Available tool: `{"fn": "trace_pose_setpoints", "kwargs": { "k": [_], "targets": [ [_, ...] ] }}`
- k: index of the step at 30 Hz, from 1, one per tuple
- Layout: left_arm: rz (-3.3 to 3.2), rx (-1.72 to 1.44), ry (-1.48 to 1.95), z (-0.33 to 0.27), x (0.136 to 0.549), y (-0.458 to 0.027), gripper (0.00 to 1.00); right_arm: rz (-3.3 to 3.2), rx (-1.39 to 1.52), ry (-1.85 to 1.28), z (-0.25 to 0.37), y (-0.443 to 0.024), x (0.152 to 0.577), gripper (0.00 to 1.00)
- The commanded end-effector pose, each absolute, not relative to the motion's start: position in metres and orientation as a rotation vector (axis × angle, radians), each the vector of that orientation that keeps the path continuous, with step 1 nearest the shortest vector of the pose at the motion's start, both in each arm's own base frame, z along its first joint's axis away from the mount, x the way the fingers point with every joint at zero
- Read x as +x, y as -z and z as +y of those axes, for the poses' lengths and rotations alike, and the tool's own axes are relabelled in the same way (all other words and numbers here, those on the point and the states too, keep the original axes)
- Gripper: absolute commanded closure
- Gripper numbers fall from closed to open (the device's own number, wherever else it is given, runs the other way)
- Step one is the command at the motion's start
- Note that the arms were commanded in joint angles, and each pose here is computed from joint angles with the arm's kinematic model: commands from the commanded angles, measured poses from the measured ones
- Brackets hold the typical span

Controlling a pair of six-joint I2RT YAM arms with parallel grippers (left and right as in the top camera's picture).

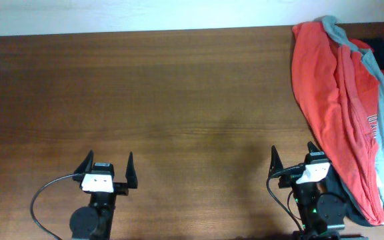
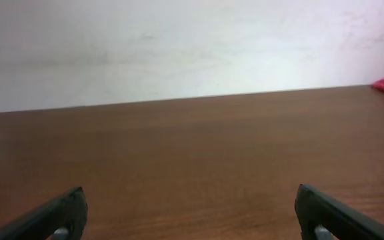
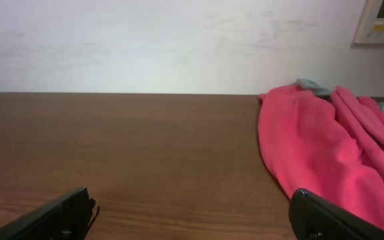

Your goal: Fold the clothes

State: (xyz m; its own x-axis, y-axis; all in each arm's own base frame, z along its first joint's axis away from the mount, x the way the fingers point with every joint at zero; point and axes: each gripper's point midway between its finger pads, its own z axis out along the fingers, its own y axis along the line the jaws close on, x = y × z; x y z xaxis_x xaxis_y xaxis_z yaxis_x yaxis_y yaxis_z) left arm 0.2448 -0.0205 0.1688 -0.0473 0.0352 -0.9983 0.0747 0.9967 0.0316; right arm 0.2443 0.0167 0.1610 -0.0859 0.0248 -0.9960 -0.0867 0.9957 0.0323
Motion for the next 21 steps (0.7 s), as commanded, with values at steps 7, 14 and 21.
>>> {"fn": "trace_pose_setpoints", "kwargs": {
  "k": [7, 14, 21],
  "targets": [
    [1.561, 0.075, 0.051, -0.022, 0.249, -0.255, 0.01, 1.708, -0.007, -0.072, 0.01, -0.233, 0.234, 0.01],
    [1.802, 0.094, 0.045, -0.026, 0.287, -0.265, 0.01, 1.947, -0.001, -0.072, 0.01, -0.249, 0.247, 0.01],
    [2.102, 0.146, 0.089, -0.039, 0.319, -0.248, 0.01, 2.327, -0.006, -0.059, 0.009, -0.236, 0.272, 0.01]
  ]
}}
